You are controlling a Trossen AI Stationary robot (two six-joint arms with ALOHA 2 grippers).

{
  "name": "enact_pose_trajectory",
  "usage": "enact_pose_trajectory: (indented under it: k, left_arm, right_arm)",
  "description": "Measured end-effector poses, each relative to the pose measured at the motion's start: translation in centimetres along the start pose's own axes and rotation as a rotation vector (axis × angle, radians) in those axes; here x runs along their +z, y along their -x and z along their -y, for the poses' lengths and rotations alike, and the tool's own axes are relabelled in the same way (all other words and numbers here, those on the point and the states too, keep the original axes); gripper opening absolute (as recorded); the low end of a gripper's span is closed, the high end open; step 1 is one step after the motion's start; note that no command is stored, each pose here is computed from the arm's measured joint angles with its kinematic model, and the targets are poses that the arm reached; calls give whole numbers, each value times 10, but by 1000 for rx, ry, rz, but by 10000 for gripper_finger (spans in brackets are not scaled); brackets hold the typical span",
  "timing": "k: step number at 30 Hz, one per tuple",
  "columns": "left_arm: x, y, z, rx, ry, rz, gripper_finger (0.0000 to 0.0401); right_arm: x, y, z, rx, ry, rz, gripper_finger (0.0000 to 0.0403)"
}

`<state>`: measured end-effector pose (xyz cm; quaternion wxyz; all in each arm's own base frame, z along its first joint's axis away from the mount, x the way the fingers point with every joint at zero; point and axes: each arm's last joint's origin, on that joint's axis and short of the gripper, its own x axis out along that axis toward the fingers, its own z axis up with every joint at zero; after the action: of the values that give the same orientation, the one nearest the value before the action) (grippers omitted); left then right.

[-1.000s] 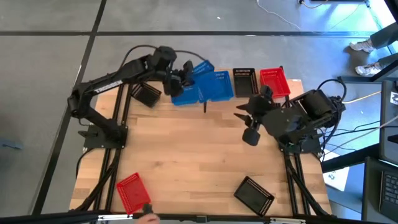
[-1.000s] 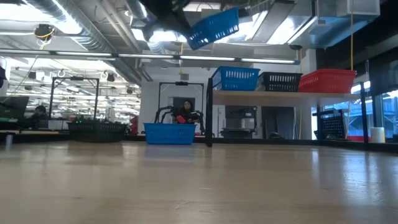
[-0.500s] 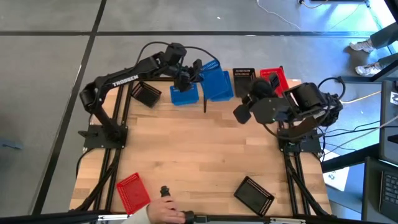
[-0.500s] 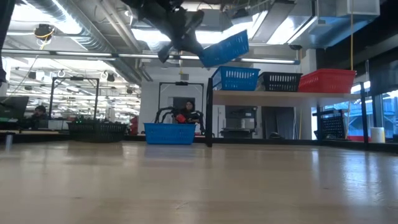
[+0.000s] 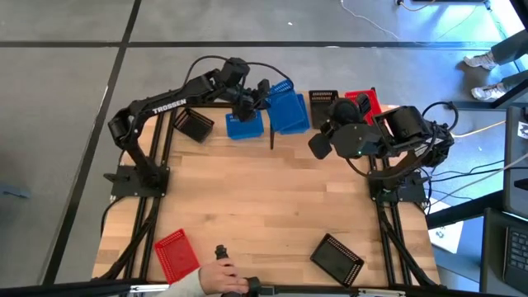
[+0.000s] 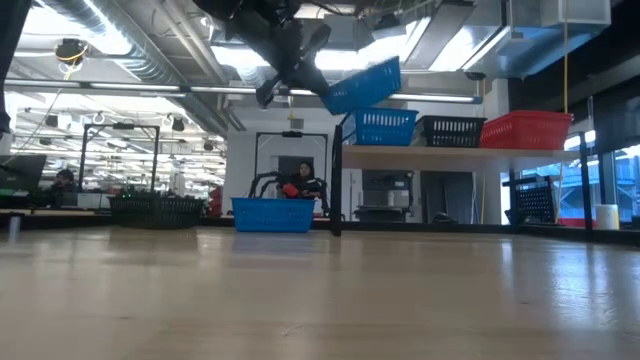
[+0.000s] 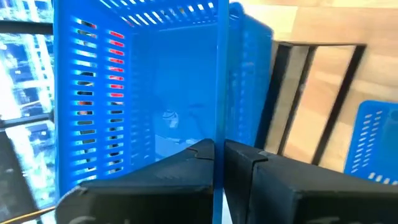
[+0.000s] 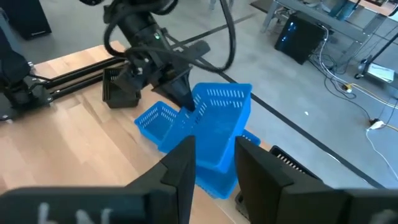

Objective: Stack baskets on shelf by color
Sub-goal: Stack the bottom blue bin on the blue bin on the shelf

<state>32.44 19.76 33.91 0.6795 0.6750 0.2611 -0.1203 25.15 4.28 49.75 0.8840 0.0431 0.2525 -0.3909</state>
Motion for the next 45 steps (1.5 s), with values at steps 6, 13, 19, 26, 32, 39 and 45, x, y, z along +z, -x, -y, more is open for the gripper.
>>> enact_pose_trajectory:
  k: [6, 13, 19, 26, 32, 39, 45]
  left_arm:
    - [-4, -11, 7, -42, 7, -46, 2]
    - [-4, -13, 5, -27, -6, -70, 15]
    - [-3, -13, 3, -13, -5, -86, 17]
    - [2, -15, 2, -21, 1, -114, 18]
    - [2, -15, 1, -23, 10, -158, 18]
    - [3, -15, 1, -21, 9, -156, 18]
    - [7, -17, 0, -21, 4, -146, 24]
  right_arm:
    - [0, 0, 0, 0, 0, 0, 110]
    - [0, 0, 0, 1, -2, -1, 110]
    - [0, 0, 0, 1, -2, -1, 110]
    - [0, 0, 0, 1, -3, -1, 110]
    - [0, 0, 0, 1, -3, -1, 110]
    - [0, 0, 0, 1, -3, -1, 110]
    - [0, 0, 0, 1, -3, -1, 110]
